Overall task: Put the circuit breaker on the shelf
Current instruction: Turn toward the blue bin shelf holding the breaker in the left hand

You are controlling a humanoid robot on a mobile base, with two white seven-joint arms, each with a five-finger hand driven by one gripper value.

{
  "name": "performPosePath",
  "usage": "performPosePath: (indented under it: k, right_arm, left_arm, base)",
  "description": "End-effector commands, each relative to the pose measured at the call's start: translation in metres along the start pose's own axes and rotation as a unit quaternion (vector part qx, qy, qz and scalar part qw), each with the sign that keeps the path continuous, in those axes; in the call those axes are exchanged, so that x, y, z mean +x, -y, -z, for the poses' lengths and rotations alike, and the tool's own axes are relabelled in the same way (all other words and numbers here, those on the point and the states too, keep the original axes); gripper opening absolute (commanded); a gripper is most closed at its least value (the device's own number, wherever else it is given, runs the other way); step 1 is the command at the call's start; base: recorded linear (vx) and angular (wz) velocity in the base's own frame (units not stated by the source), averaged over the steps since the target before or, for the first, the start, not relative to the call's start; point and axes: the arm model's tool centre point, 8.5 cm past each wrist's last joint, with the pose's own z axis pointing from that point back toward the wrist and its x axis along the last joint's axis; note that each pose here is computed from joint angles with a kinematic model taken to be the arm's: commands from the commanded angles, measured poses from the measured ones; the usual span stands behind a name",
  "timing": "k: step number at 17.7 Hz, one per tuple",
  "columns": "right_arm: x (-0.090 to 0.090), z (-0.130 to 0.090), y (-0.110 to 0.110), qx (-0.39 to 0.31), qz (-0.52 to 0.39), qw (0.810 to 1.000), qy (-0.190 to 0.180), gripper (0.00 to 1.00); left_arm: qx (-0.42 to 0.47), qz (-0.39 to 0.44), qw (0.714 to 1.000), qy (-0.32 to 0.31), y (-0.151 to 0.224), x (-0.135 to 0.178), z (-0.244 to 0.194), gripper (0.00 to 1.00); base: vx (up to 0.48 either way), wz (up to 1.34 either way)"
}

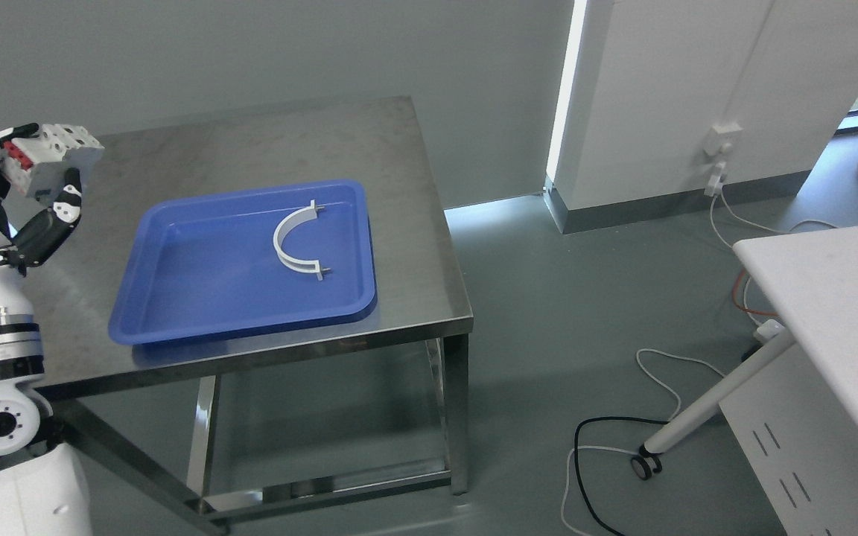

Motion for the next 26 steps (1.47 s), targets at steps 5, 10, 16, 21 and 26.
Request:
performPosePath:
  k: [5,10,16,21,26]
  right_arm:
    - [-0.004,0.001,0.009,-0.004,-0.014,1.000,-0.014,1.00]
    - [-0.004,0.001,0.009,-0.003,-0.013,1.000,-0.013,1.00]
    - [-0.004,0.001,0.009,-0.003,-0.013,1.000,-0.013,1.00]
    - [-0.004,0.001,0.009,-0.004,-0.014,1.000,-0.014,1.00]
    - [-0.004,0.001,0.009,-0.004,-0.014,1.000,-0.014,1.00]
  left_arm:
    - [0.030,-0.040,0.999,-0.011,0.008,0.019,-0.020,0.21]
    - [0.030,-0.040,0.999,-0.007,0.008,0.022,-0.019,0.21]
    - [0.030,-0.040,0.999,-0.003,0.008,0.024,-0.018,0.21]
    - [-0.013,-0.034,0.999,0.026,0.015,0.038,-0.018,0.21]
    - [-0.009,-0.035,0.998,0.043,0.016,0.050,-0.013,0.22]
  base:
    - [-0.259,0.06]
    - [-0.379,-0.02]
    - [-0.416,0.17]
    - [-0.377,0.39]
    - [-0.272,1.10]
